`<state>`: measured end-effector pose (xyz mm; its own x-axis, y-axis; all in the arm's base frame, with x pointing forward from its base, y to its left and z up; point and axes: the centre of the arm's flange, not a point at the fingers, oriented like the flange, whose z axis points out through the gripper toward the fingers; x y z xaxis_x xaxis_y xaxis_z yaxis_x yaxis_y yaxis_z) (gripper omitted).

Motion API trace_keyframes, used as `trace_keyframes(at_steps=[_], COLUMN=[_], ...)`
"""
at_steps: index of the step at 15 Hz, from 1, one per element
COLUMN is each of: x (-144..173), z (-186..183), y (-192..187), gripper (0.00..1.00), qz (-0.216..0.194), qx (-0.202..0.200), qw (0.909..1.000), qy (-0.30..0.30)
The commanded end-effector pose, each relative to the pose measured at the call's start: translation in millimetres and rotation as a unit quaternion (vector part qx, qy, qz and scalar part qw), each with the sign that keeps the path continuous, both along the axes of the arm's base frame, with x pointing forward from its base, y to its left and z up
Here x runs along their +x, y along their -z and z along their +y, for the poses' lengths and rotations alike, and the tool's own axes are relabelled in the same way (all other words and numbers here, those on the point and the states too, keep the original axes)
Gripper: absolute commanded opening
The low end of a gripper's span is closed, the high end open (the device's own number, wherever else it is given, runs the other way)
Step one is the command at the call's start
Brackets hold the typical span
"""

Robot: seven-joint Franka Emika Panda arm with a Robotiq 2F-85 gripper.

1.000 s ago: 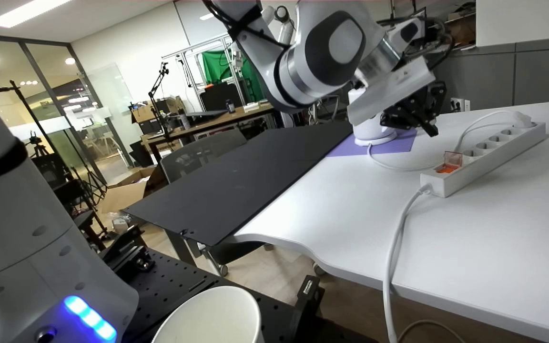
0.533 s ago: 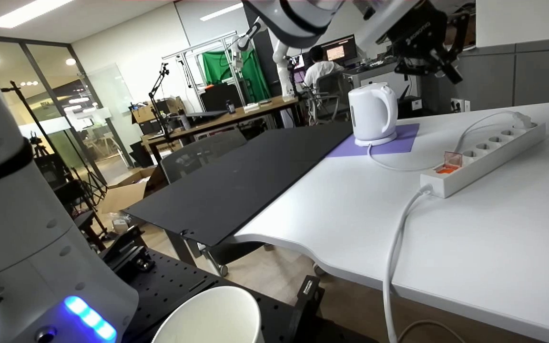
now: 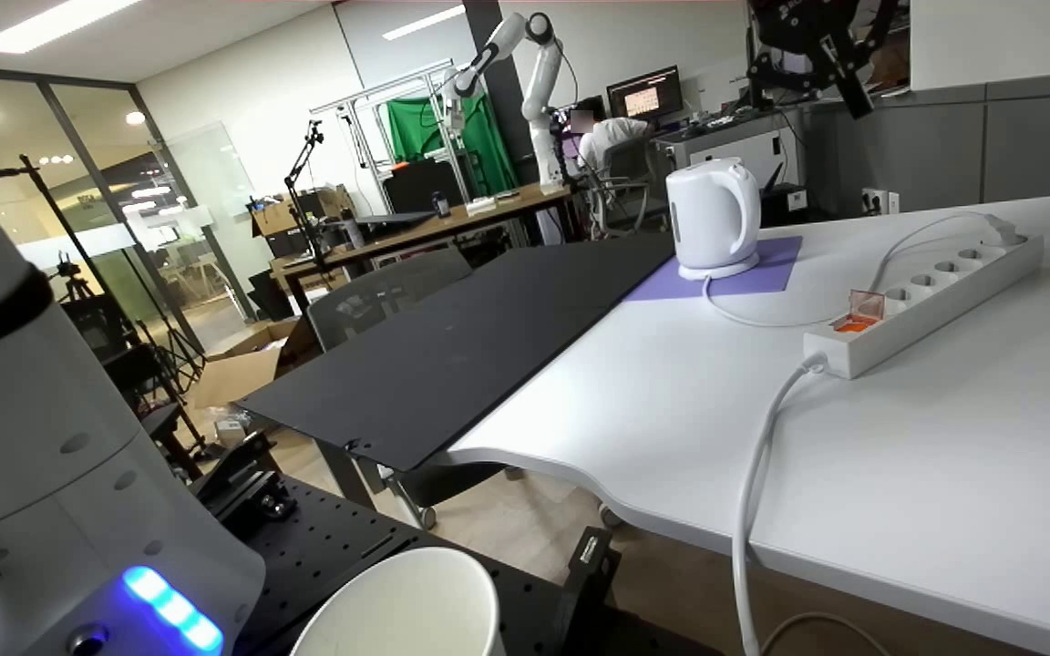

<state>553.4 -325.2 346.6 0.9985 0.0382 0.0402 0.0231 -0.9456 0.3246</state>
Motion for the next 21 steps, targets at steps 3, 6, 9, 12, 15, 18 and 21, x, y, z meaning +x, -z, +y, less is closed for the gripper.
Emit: trace_keyframes(at_steps=[3, 6, 9, 12, 15, 18, 21], x=[7, 6, 5, 5, 5, 4, 4], z=[-7, -8, -11, -13, -13, -10, -8], y=[-26, -31, -35, -36, -37, -37, -36], gripper=[0.0, 0.0, 0.33, 0.53, 0.73, 0.93, 1.0], qz=[0.01, 0.014, 0.023, 0.031, 0.037, 0.044, 0.047], qx=[0.086, 0.102, 0.107, 0.11, 0.113, 0.115, 0.116], qw=[0.9962, 0.9946, 0.9938, 0.9932, 0.9925, 0.992, 0.9919], qy=[0.011, 0.015, 0.019, 0.022, 0.025, 0.024, 0.023])
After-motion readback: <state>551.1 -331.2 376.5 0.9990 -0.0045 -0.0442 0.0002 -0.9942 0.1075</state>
